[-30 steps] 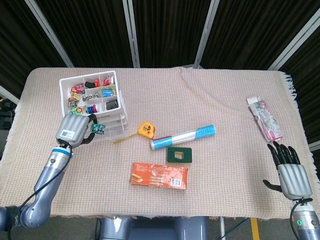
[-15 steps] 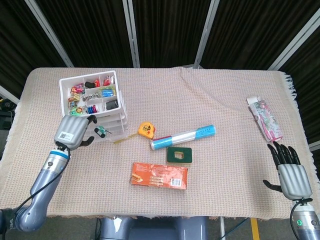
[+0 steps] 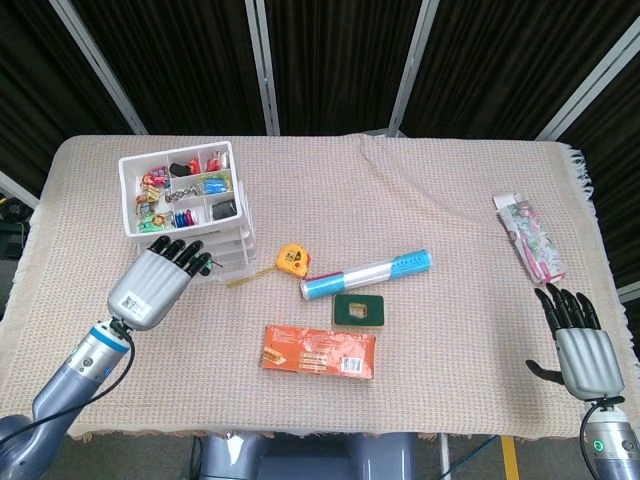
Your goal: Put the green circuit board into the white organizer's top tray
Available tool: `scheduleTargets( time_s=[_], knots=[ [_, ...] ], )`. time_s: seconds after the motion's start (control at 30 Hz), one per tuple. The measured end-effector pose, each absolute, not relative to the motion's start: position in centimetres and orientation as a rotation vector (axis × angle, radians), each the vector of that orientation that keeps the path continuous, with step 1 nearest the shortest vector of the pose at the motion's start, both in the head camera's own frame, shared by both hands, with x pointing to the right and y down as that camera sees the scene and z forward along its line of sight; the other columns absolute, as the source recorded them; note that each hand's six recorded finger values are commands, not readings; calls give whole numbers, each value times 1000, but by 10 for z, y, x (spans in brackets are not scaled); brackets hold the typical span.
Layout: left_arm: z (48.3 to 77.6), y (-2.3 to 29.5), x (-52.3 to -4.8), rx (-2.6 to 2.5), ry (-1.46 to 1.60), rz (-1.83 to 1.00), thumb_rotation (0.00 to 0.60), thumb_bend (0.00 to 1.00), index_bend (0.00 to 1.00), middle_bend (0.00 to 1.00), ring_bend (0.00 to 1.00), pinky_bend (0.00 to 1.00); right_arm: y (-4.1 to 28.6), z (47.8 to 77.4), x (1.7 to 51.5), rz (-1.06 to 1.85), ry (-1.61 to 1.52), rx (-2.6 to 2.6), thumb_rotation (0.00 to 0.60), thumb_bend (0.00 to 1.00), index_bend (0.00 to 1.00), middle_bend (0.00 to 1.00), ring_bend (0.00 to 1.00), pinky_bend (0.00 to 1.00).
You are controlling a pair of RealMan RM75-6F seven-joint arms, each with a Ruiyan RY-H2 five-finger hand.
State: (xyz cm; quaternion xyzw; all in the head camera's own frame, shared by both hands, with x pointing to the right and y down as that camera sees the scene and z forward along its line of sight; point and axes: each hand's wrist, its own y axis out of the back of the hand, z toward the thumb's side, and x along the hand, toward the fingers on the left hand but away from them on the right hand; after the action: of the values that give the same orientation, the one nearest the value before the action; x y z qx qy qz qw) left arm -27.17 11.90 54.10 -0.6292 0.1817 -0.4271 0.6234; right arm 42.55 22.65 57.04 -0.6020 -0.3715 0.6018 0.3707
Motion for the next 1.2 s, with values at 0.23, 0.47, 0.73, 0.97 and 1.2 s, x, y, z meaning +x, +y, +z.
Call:
scheduleTargets(
  time_s=[0.23, 0.47, 0.73, 0.97, 1.2],
  knots=[
    [560, 155, -301, -1322, 196, -878, 600, 1000, 316, 153, 179, 225, 226, 570, 426, 1550, -958, -1539, 600, 0, 53, 0, 0, 0],
    [577, 175, -313, -1269, 66, -850, 600, 1000, 317, 152, 178, 225, 226, 571, 426, 1554, -960, -1536, 600, 0, 53, 0, 0, 0],
    [594, 181, -318, -1189, -38, -822, 600, 1000, 316, 136, 159, 212, 226, 571, 426, 1555, -958, -1536, 600, 0, 53, 0, 0, 0],
    [608, 185, -315, -1127, -131, -795, 600, 1000, 318, 136, 160, 212, 226, 570, 426, 1554, -960, -1536, 600, 0, 53, 0, 0, 0],
    [618, 192, -309, -1057, -211, -732, 600, 1000, 318, 136, 159, 211, 226, 570, 426, 1552, -958, -1536, 600, 0, 53, 0, 0, 0]
  ],
)
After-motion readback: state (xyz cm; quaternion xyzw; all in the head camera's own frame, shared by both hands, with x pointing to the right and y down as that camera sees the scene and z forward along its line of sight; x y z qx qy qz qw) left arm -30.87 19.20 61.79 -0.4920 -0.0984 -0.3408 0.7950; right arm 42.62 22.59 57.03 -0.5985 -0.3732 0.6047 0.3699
